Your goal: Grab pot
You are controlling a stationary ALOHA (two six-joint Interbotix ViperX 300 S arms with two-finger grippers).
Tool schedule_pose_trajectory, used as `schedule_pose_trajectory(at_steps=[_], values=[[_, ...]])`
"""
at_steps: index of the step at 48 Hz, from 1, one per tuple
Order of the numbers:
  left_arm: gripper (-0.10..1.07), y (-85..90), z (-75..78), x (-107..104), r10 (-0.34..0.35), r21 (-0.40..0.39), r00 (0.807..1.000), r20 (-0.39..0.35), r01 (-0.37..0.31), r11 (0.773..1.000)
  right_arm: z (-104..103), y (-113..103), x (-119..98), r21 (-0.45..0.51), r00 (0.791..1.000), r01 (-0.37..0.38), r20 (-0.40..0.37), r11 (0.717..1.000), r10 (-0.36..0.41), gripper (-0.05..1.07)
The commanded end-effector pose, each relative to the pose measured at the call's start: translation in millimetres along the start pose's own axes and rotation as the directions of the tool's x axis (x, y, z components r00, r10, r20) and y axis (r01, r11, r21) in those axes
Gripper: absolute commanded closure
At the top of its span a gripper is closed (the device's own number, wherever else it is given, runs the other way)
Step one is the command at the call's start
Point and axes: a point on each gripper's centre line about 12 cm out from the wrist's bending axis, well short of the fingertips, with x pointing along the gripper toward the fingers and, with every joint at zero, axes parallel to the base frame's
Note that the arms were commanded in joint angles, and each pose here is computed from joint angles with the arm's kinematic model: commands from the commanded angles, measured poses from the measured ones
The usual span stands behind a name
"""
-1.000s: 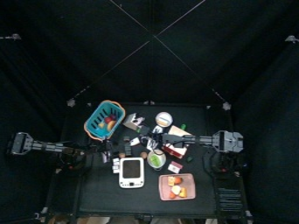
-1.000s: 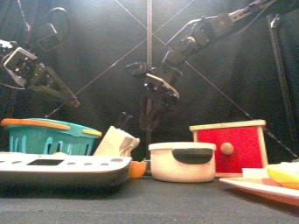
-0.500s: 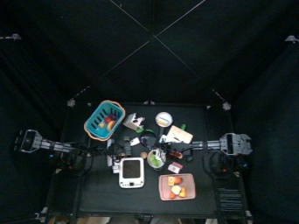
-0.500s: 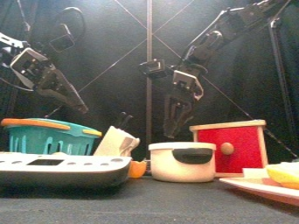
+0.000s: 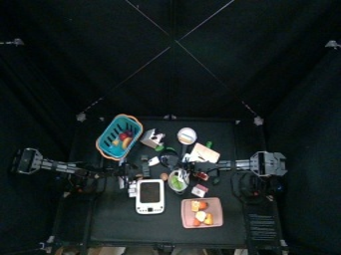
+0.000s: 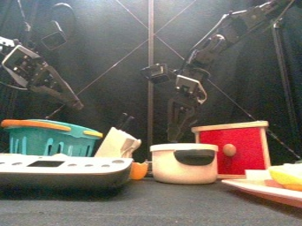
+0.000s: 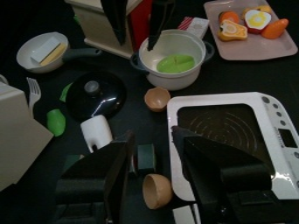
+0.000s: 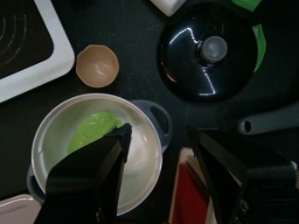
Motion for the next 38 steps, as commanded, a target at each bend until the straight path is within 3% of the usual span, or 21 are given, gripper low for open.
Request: schedule_pose_trajectory(at_steps=[1, 22, 38], values=[[0.18, 2.9, 5.3, 0, 0.014, -0.003, 1.0, 0.017, -0.014, 1.0, 6, 1, -4, 0.004, 1.0, -0.006, 0.022, 1.0, 0.006, 0.15], [0.18, 4.6, 2.0, 0, 0.022, -0.007, 1.0, 0.009, -0.022, 1.0, -1, 0, 22, 0.002, 0.999, 0.006, -0.031, 1.0, -0.006, 0.16], [0.18, 5.1, 0.5, 0, 0.023, -0.008, 1.0, 0.005, -0.023, 1.0, -1, 3, 23, -0.001, 1.0, 0.001, -0.031, 1.0, -0.001, 0.16]])
